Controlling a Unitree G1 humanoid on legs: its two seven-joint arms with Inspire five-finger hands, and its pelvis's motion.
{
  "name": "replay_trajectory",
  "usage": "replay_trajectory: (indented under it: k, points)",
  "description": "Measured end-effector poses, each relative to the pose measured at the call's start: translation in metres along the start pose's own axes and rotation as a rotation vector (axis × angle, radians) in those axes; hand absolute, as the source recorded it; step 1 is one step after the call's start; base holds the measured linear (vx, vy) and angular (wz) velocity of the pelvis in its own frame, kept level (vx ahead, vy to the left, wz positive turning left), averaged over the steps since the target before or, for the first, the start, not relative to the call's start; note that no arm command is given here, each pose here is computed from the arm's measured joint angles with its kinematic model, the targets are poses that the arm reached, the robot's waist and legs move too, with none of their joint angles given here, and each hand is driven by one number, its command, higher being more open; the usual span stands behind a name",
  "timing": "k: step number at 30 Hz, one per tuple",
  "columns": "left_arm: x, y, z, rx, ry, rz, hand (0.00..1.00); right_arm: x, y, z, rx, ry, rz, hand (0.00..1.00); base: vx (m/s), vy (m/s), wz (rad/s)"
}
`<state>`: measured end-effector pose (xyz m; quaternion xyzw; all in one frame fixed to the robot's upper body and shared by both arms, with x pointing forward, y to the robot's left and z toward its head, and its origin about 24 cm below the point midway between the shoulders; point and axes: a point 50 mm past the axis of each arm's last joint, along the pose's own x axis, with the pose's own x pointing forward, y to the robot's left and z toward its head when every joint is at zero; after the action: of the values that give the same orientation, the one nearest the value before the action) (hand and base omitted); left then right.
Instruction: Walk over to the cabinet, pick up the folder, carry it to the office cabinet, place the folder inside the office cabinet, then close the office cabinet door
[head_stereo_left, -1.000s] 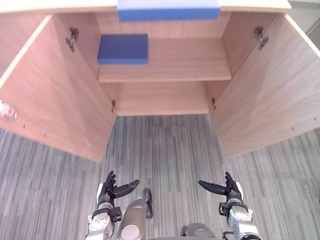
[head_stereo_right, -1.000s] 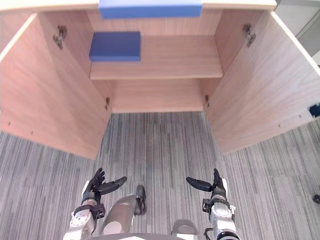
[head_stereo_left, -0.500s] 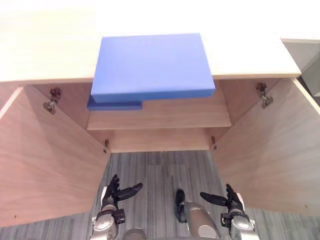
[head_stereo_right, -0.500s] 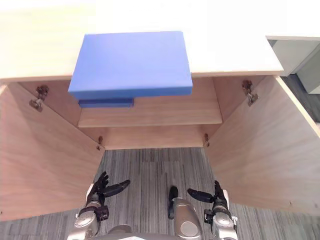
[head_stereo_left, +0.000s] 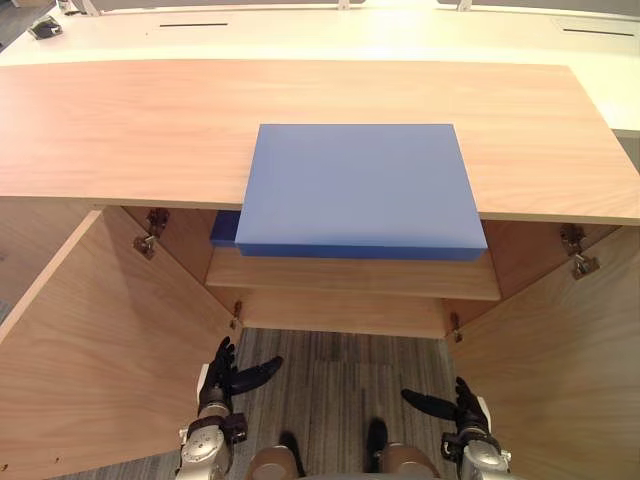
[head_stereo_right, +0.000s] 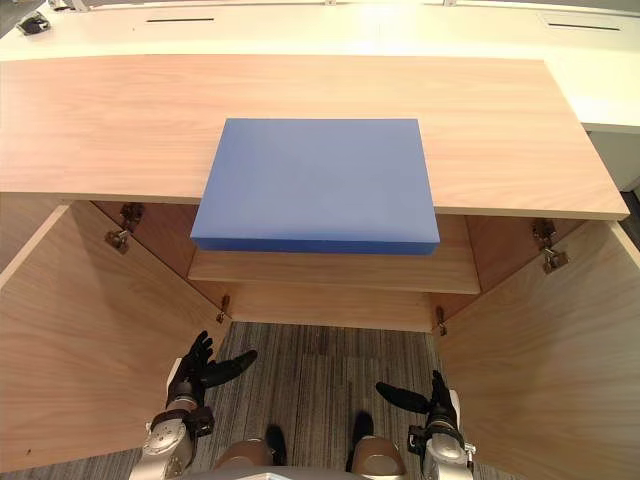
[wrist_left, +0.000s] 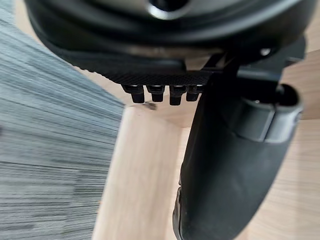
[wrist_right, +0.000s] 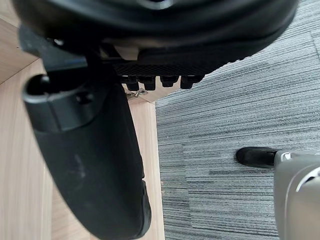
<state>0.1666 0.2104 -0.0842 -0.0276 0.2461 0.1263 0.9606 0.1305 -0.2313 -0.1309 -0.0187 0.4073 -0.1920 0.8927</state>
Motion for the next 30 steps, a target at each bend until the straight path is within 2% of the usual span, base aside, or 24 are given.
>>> replay_trajectory:
  k: [7, 13, 18, 24, 30]
  points:
    - [-0.015, -0.002, 0.050, 0.020, -0.248, -0.036, 1.00, -0.001, -0.002, -0.003, -0.002, 0.005, -0.004, 1.00, 0.00, 0.002, 0.00]
    - [-0.040, -0.002, 0.118, 0.193, -0.611, 0.025, 1.00, -0.007, -0.007, -0.017, -0.014, 0.034, -0.013, 1.00, -0.04, 0.015, 0.07]
    - [-0.069, -0.012, 0.157, 0.340, -0.872, 0.045, 1.00, -0.010, -0.008, -0.026, -0.042, 0.060, -0.007, 1.00, -0.04, 0.012, 0.01]
    - [-0.085, -0.029, 0.172, 0.572, -1.034, -0.010, 1.00, -0.011, -0.004, -0.028, -0.069, 0.065, 0.012, 1.00, -0.02, -0.006, -0.04]
    - [-0.086, -0.048, 0.175, 0.776, -1.124, -0.094, 1.00, -0.013, -0.002, -0.033, -0.102, 0.075, 0.032, 1.00, -0.02, -0.007, -0.15]
